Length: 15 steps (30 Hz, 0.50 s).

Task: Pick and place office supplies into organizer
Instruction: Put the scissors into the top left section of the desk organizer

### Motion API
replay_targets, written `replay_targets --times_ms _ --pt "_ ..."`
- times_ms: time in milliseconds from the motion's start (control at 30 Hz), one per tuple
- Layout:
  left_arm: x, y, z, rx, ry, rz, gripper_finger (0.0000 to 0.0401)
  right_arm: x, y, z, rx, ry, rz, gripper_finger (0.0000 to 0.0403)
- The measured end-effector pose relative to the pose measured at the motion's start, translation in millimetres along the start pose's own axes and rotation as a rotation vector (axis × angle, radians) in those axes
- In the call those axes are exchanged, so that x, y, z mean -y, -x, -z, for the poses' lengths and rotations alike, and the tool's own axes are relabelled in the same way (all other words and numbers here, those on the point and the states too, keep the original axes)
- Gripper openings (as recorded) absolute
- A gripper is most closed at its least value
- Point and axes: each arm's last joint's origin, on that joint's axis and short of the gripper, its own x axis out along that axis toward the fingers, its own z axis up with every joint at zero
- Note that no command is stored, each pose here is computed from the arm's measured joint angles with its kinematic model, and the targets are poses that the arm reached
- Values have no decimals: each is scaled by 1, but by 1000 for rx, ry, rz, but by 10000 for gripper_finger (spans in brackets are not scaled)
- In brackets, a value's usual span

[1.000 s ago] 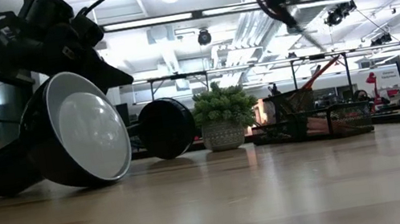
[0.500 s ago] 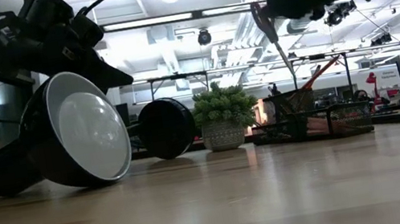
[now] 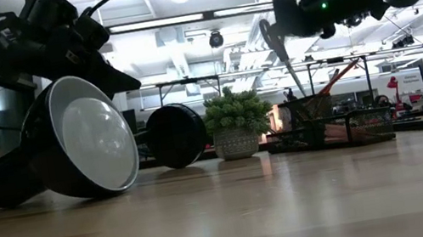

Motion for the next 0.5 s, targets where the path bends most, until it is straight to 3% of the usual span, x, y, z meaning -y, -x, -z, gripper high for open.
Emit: replay_targets --times_ms 500 --pt "0 0 0 1 -2 0 3 1 -13 33 -132 -19 23 66"
